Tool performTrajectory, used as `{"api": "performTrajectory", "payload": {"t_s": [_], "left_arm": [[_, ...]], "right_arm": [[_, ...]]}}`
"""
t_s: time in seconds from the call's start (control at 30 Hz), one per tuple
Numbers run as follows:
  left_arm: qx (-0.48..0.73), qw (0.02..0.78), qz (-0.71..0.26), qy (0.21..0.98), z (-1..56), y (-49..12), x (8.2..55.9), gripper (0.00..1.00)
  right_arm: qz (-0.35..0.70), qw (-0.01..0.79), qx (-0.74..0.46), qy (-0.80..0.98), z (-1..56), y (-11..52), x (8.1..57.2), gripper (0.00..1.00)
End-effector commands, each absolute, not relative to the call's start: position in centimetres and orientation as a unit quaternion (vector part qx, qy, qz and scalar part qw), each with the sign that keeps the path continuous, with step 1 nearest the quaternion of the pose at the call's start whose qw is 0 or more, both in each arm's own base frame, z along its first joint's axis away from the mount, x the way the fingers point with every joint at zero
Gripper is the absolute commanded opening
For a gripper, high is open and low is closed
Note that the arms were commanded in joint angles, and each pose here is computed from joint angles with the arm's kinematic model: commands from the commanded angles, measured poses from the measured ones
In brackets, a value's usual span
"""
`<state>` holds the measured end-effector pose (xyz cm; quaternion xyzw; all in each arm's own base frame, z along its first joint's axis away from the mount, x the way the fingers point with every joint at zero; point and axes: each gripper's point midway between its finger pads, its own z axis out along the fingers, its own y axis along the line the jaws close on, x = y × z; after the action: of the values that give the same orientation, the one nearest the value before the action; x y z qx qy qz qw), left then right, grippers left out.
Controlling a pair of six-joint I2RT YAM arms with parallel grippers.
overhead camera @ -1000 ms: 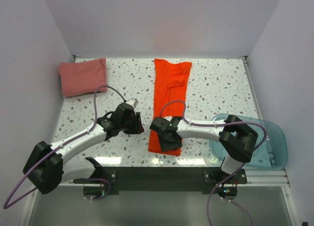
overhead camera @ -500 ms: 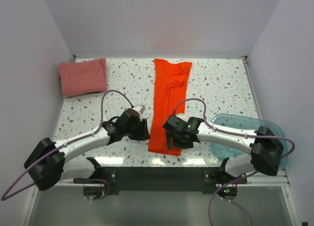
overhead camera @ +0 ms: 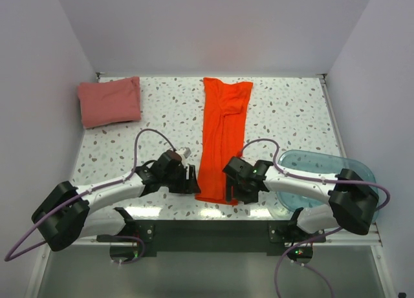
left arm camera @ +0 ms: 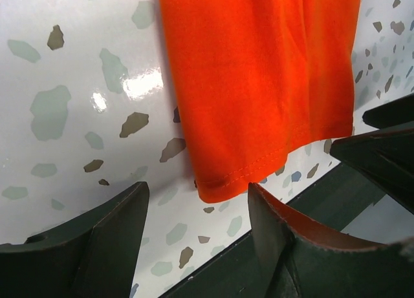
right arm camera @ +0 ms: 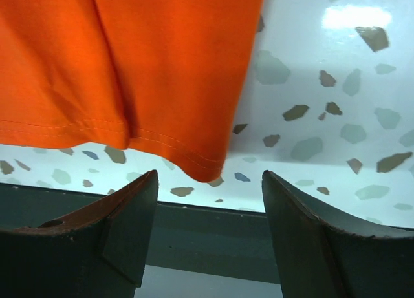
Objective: Fold and stack the t-shirts
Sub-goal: Fold the tshirt
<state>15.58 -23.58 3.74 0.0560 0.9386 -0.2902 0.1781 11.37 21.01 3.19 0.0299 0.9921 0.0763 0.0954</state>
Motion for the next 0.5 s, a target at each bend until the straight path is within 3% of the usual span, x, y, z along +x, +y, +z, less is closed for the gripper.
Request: {"api": "performTrajectory", "payload": {"t_s": [0.0, 0.47], "left_arm": [[0.060, 0.183, -0.330, 0.924, 4.9, -25.1, 15.6, 0.68], [0.048, 0.160, -0.322, 0.932, 3.4, -25.3, 15.4, 0.63]], "right_arm": [[0.118, 0.099, 0.052, 0.987, 3.1, 23.0, 12.0, 0.68], [0.092, 0.095, 0.071, 0.989, 1.1, 21.8, 12.3, 0.67]]}}
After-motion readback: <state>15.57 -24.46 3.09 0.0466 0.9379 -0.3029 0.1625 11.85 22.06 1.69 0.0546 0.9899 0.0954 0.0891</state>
